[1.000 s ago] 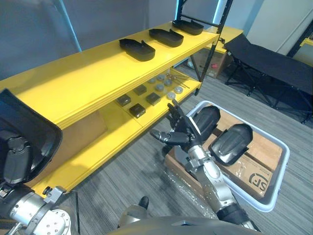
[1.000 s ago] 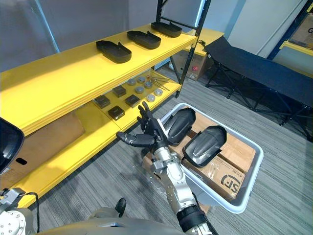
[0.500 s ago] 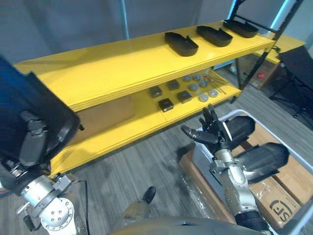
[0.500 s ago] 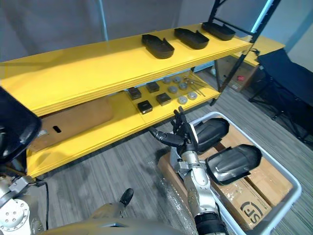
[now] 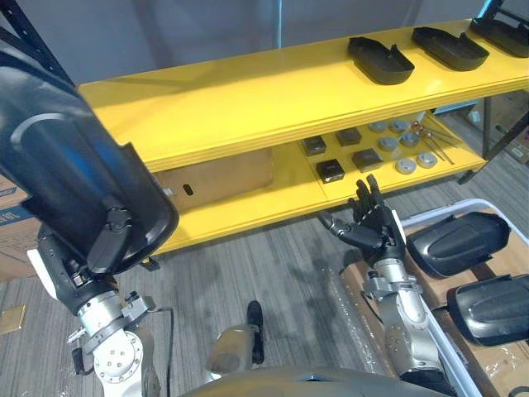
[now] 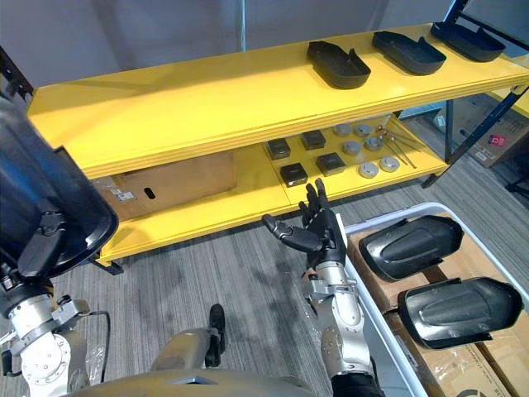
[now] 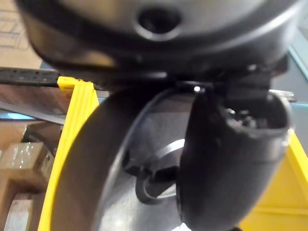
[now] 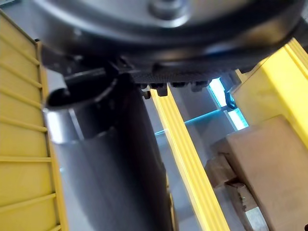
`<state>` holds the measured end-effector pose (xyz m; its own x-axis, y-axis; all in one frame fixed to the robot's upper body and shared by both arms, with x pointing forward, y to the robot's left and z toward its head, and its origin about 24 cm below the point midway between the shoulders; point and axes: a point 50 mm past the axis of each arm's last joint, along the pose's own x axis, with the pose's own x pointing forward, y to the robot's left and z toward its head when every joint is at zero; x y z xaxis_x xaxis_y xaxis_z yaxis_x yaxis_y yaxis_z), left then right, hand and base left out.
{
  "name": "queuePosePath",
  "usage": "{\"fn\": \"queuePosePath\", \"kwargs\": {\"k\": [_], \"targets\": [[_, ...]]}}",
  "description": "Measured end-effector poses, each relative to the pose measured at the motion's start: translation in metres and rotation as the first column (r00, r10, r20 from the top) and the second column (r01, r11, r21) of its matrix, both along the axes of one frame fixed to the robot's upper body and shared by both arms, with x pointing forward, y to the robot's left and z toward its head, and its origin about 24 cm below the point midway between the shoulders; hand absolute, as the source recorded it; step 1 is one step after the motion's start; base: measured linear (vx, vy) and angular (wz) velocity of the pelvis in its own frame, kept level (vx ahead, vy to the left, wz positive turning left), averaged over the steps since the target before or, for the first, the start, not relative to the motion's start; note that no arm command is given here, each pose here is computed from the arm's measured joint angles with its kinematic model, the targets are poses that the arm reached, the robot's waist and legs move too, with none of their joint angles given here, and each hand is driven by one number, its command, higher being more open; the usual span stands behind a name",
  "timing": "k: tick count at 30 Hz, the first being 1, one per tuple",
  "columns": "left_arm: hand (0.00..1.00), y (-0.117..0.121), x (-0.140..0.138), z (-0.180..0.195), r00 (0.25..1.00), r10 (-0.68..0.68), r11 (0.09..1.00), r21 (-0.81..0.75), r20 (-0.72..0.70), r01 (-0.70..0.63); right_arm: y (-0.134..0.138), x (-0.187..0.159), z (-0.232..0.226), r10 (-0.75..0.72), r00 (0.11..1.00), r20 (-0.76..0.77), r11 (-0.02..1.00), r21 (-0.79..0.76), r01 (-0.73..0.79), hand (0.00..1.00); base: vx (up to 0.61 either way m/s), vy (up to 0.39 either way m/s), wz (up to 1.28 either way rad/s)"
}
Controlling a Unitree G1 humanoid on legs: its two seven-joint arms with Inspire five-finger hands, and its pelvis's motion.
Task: Walk over and take three plastic housings, then place them on the shelf
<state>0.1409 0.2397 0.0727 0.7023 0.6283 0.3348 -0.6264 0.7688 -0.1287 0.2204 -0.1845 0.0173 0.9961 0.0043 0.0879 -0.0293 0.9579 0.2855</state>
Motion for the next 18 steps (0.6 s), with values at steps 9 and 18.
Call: {"fn": "queuePosePath", "kwargs": {"k": [9,18], "targets": [[0.0,-0.003,0.018,0.023,0.99,-0.129,0.983,0.139,0.057,0.12,0.006,0.0,-0.003,-0.065,0.998,-0.021,0.997,0.032,0.065,1.0,0.11,0.112,0.23],[0.0,-0.007,0.038,0.032,0.975,-0.214,0.96,0.196,0.065,0.198,0.01,0.007,0.013,-0.111,0.993,0.046,0.992,-0.048,0.113,1.0,0.18,0.013,0.2]]}}
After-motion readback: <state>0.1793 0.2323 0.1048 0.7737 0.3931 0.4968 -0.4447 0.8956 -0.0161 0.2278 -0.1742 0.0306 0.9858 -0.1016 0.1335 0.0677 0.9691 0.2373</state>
